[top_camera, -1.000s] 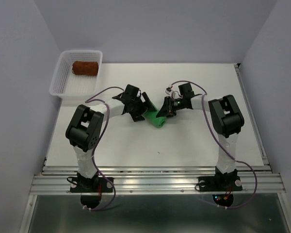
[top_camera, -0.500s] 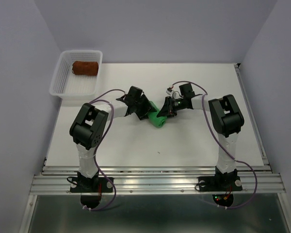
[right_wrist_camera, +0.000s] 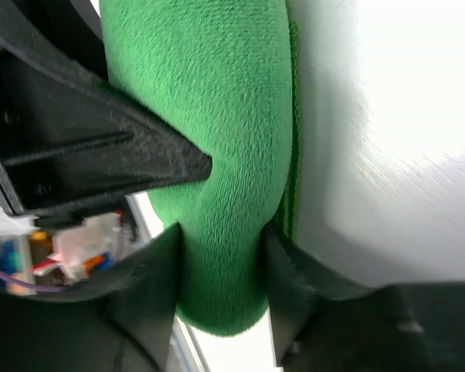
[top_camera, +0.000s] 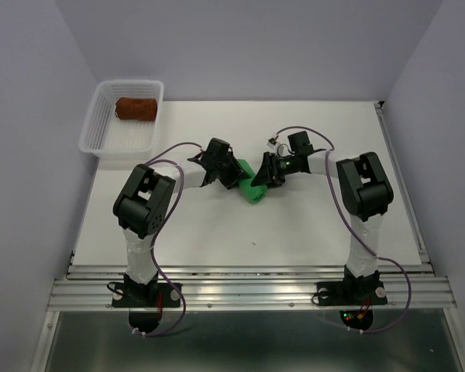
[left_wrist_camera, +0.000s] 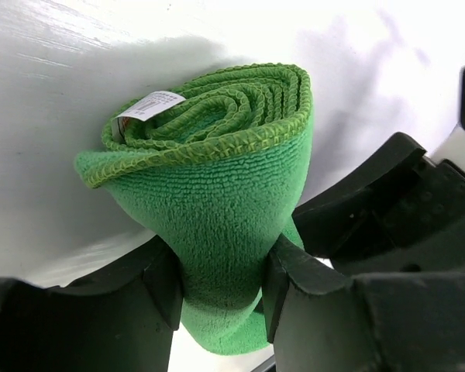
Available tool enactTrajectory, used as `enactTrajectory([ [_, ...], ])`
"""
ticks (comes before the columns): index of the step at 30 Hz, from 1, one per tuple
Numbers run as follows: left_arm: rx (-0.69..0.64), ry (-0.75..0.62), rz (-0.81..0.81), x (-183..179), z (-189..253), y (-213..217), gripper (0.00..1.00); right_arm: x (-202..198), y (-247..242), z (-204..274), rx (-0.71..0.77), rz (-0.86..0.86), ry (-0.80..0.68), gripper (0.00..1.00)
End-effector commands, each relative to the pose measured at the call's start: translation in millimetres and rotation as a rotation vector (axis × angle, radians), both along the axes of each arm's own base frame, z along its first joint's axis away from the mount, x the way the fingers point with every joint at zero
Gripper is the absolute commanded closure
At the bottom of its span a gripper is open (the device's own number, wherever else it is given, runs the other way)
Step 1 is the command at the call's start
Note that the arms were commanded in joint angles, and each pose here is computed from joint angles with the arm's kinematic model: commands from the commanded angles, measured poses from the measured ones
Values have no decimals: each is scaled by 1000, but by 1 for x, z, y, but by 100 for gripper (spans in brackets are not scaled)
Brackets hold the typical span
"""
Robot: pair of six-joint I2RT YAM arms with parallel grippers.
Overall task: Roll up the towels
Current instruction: Place the rolled towel into the container
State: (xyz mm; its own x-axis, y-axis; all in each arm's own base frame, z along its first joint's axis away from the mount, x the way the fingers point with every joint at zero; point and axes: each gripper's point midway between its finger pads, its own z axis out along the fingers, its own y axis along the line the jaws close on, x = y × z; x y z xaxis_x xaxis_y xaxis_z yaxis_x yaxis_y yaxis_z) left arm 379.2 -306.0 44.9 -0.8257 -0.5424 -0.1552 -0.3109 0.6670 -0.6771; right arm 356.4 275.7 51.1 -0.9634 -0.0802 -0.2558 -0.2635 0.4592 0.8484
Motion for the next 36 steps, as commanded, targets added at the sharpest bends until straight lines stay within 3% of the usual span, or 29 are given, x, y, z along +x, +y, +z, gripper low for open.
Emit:
enactTrajectory([
  [1,93,-106,60,16,10,20,100,-1,-8,30,-58,8,-149,38],
  [4,102,-161,54,21,25,22,100,1,-9,58,-47,2,-228,26],
  [5,97,-187,53,23,35,22,100,1,-10,75,-38,-3,-270,0],
  [15,85,-346,94,38,99,48,100,1,-24,132,-76,-125,-411,0],
  [24,6,-568,151,56,191,97,100,6,-37,162,-98,-213,-488,0],
  [36,129,-893,362,110,301,245,100,25,-47,165,-120,-264,-497,0],
])
